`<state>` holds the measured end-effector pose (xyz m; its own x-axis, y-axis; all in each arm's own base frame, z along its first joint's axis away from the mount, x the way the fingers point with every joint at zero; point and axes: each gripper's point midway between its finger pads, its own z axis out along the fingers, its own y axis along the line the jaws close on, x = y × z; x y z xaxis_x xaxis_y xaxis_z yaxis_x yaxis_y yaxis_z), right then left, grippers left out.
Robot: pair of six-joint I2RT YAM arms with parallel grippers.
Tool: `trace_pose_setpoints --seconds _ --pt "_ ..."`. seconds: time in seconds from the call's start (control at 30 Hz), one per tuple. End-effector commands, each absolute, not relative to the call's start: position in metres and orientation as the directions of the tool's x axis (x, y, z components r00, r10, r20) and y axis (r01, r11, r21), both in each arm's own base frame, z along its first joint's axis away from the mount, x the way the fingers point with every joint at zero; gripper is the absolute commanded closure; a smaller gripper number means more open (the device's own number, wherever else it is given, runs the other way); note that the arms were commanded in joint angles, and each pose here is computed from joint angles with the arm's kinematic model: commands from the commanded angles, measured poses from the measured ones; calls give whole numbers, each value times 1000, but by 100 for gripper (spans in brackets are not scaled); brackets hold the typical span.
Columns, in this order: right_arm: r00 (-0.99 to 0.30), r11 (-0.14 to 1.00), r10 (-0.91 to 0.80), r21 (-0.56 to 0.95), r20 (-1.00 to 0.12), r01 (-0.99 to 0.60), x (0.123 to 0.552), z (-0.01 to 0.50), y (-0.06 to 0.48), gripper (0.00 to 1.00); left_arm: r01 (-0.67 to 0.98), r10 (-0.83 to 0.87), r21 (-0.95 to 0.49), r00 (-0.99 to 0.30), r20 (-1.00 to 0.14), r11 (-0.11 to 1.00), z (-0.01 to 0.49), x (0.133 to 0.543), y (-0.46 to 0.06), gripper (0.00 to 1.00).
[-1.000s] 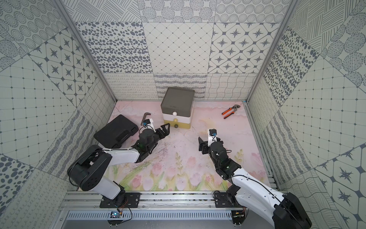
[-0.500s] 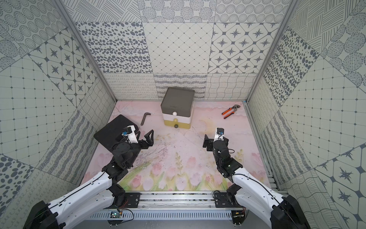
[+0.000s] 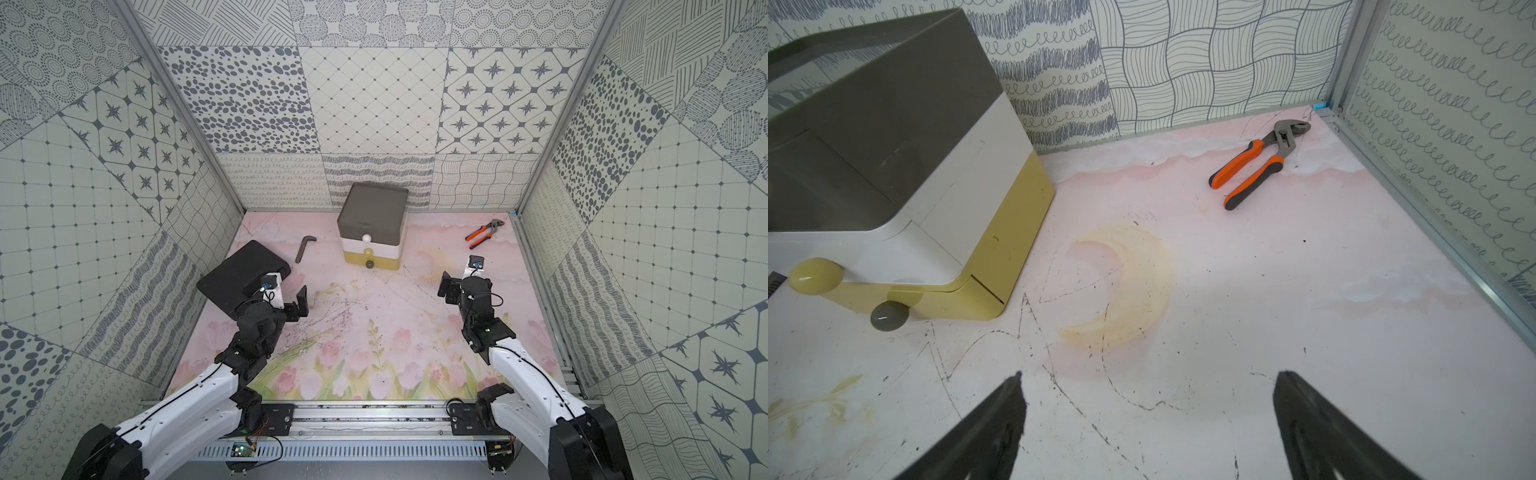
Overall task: Place the wired earphones into the drawer by color
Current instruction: Reset both arms
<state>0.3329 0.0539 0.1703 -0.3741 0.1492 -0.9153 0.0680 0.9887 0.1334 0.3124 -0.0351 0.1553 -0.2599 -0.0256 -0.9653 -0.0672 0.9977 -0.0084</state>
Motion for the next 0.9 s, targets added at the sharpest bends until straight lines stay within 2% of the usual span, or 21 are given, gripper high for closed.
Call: trace_pose_setpoints --seconds 0.0,0.17,0.47,0.53,0.57,0.87 --pt "-348 993 114 113 -931 24 341 175 56 3 -93 -78 -60 -212 -974 994 159 328 -7 1" --pt "-301 997 77 69 -951 37 347 176 45 3 -69 -112 -98 -245 -963 993 137 348 7 1" --pt "-235 999 23 16 -972 32 354 178 37 3 76 -85 -113 -311 -947 991 86 387 -13 1" --pt "-230 999 13 4 -973 37 356 176 34 3 88 -63 -110 -425 -903 990 78 397 -20 1" --pt "-230 999 8 -1 -973 41 358 175 33 3 80 -38 -75 -390 -920 994 80 399 -20 1" --pt "-254 999 -9 -20 -967 42 378 161 25 3 66 -42 -74 -401 -915 995 79 398 -18 1"
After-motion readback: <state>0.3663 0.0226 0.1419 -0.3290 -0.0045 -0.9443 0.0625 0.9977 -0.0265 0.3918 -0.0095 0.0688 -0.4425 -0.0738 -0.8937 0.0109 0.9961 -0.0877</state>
